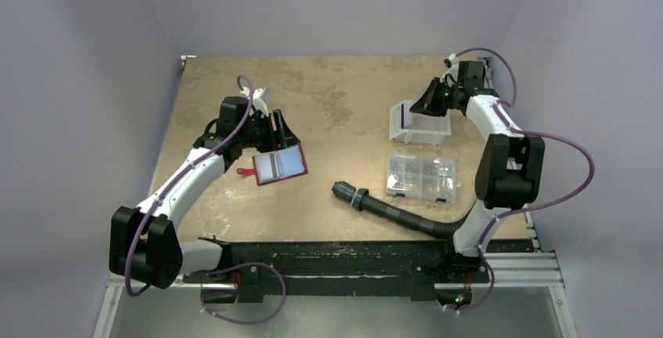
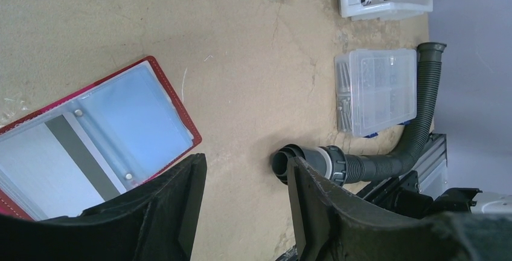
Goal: Put the credit cards into the card holder
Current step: Pick up the credit card from the storage box.
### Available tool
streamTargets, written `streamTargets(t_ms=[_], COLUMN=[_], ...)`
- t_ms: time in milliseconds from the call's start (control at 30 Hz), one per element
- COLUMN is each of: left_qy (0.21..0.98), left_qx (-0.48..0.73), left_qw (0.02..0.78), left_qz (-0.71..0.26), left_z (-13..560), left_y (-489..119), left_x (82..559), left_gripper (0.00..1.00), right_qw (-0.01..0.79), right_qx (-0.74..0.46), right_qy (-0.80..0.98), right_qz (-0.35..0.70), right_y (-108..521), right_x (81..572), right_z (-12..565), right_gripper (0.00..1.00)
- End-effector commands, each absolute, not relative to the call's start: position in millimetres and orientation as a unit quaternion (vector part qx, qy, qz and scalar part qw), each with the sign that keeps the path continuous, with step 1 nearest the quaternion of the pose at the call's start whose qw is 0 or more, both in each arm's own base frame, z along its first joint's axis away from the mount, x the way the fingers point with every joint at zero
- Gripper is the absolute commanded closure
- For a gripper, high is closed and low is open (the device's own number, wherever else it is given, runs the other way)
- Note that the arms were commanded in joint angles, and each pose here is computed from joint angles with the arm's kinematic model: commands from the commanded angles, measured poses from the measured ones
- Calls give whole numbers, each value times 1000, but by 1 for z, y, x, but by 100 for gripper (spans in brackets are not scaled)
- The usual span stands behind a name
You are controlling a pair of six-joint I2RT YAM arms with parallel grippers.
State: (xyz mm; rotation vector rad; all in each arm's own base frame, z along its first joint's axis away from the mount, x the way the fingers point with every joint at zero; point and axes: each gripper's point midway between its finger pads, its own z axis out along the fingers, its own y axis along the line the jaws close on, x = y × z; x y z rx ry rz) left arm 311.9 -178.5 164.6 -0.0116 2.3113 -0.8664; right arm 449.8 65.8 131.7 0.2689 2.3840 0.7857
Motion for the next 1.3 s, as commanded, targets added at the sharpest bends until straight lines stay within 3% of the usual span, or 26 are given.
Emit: streamTargets(t_ms=[0, 100, 433, 833, 933, 1167, 1267], left_qy=[865, 849, 752, 732, 706, 713, 736], left_qx=[16, 37, 26, -64, -59, -44, -40], left_qw=[353, 347, 330, 338, 331, 338, 347], left_qz=[-357, -397, -570, -588, -623, -612, -579], left_z=[186, 201, 250, 250, 260, 254, 245], left_y=[-188, -201, -239, -231, -235, -233, -221], left_x=[316, 315, 307, 310, 305, 304, 308], left_gripper=[44, 41, 39, 39, 46, 92, 100], right_qw=[362, 370, 297, 243, 237, 221, 212], right_qx=[77, 43, -56, -50, -42, -39, -37], right_qy=[882, 867, 755, 689, 679, 672, 688], right_qz=[293, 329, 582, 681, 694, 706, 693], right_y=[65, 94, 287, 319, 320, 332, 334], right_x=[453, 439, 354, 324, 321, 316, 317], right_z=[190, 209, 262, 272, 274, 266, 249], right_gripper=[100, 100, 100, 100, 100, 100, 97])
